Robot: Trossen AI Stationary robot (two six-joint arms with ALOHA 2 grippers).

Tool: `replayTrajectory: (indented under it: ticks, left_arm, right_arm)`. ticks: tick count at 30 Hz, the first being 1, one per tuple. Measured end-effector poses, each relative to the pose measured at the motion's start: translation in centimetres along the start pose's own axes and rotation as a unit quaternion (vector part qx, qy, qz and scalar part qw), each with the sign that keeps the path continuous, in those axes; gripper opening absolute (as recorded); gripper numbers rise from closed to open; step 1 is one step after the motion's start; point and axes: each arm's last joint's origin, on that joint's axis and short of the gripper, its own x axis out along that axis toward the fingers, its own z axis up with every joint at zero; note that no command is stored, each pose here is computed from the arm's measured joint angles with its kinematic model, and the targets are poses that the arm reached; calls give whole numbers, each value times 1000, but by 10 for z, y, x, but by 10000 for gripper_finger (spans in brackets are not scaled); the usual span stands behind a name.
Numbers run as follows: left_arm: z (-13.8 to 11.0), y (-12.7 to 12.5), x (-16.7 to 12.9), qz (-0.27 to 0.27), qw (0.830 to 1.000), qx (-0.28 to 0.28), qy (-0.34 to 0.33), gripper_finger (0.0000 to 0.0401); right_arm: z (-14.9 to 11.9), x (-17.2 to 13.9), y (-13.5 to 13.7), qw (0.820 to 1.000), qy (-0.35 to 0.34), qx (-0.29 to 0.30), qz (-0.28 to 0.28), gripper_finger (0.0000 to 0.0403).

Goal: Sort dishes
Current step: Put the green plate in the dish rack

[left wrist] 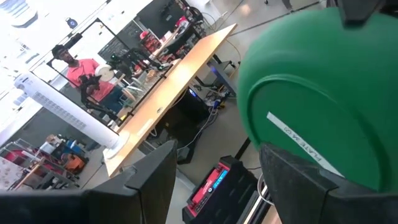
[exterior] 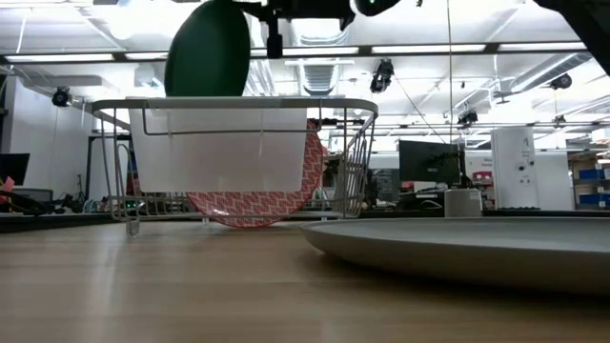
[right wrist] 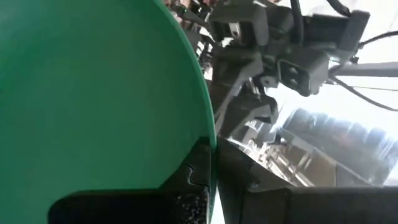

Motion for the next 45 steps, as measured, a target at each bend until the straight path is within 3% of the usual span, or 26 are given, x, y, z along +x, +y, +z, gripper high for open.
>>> replayTrajectory:
  ticks: [17,24,40,45]
  left_arm:
    - [-1,-1,0,0,1000,1,0,219]
    - [-1,-1,0,-1,1000,1,0,219]
    - [0,-2,0,-14,1000,-2,-1,219]
    - [0,-2,0,-14,1000,-3,-1,219]
  right_arm:
    - [8,3,17,998,-54,-26,21,0]
    - [10,5,22,998,-66,-3,19,0]
    - [22,26,66,995,-82,26,59,0]
    - [23,27,69,994,-83,28,64,1]
